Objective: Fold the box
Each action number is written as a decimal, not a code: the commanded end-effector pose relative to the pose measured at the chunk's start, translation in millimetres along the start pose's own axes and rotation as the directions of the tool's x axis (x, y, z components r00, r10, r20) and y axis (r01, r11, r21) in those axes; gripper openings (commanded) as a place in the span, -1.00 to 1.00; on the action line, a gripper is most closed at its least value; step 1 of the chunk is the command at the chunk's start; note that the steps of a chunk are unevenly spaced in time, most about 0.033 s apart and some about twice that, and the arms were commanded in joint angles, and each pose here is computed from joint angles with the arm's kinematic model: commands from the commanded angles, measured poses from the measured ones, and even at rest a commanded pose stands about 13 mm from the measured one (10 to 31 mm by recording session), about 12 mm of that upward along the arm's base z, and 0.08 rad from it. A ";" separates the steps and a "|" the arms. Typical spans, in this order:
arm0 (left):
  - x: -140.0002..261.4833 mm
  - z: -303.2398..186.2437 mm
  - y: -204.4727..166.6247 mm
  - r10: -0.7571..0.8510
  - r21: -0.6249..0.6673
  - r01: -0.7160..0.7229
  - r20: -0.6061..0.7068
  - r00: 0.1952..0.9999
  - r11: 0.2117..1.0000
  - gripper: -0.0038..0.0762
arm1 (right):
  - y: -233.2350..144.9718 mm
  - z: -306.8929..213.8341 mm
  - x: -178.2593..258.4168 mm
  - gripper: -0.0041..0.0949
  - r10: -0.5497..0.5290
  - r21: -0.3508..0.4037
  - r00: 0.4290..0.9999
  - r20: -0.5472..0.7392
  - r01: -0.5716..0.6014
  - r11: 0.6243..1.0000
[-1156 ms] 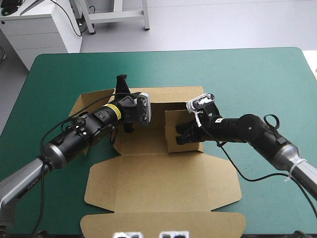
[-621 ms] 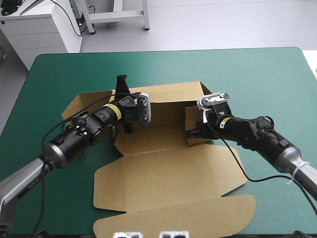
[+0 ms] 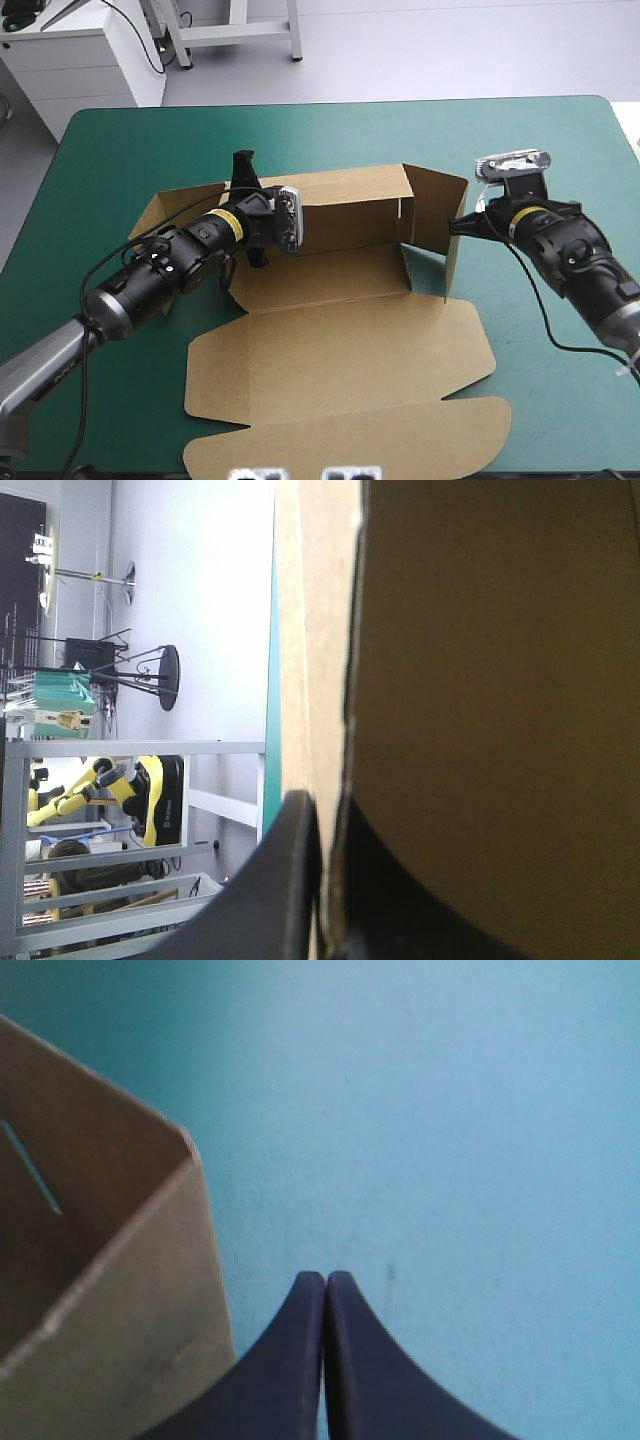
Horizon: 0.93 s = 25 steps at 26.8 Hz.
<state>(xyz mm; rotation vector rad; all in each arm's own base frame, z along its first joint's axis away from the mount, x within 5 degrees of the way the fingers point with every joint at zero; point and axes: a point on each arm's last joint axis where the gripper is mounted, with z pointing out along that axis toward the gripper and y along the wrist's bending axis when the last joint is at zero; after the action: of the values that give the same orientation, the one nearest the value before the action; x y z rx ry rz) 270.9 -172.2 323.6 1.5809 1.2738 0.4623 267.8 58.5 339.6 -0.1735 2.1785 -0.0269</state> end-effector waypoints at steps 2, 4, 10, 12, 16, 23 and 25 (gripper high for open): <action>-10.7 -11.3 18.6 -0.028 -0.121 0.038 0.083 0.996 0.992 -0.92 | -1.7 -39.1 -50.6 -0.96 -0.011 -0.056 0.976 0.217 0.023 0.998; -15.9 -11.9 19.4 -0.021 -0.141 0.036 0.110 0.994 0.989 -0.92 | -1.0 -50.4 -68.3 -0.96 -0.020 -0.079 0.966 0.257 0.042 0.996; -29.4 -13.0 14.7 0.022 -0.142 0.000 0.152 0.988 0.990 -0.92 | -1.3 -64.4 -110.0 -0.96 -0.088 -0.079 0.967 0.240 0.110 0.991; -29.1 -12.6 13.6 0.022 -0.140 0.000 0.153 0.988 0.990 -0.92 | -0.1 -55.9 -117.3 -0.96 -0.106 -0.084 0.978 0.182 0.122 0.989; -27.9 -11.7 10.3 0.021 -0.130 -0.002 0.149 0.989 0.991 -0.92 | 0.7 -26.9 -126.0 -0.96 -0.069 -0.158 0.997 0.028 0.073 0.985; -26.7 -10.6 7.6 0.020 -0.114 -0.004 0.140 0.990 0.993 -0.92 | -7.6 16.1 -117.8 -0.96 0.023 -0.215 0.987 -0.162 -0.058 0.975; -26.7 -10.6 7.6 0.023 -0.114 -0.007 0.139 0.990 0.993 -0.92 | -10.4 35.3 -106.0 -0.96 0.028 -0.208 0.961 -0.276 -0.088 0.974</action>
<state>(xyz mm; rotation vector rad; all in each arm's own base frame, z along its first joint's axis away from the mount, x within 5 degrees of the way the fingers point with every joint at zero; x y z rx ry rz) 261.7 -189.3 321.8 1.5835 1.1615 0.4325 362.3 68.8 390.7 -0.2648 2.4963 0.2132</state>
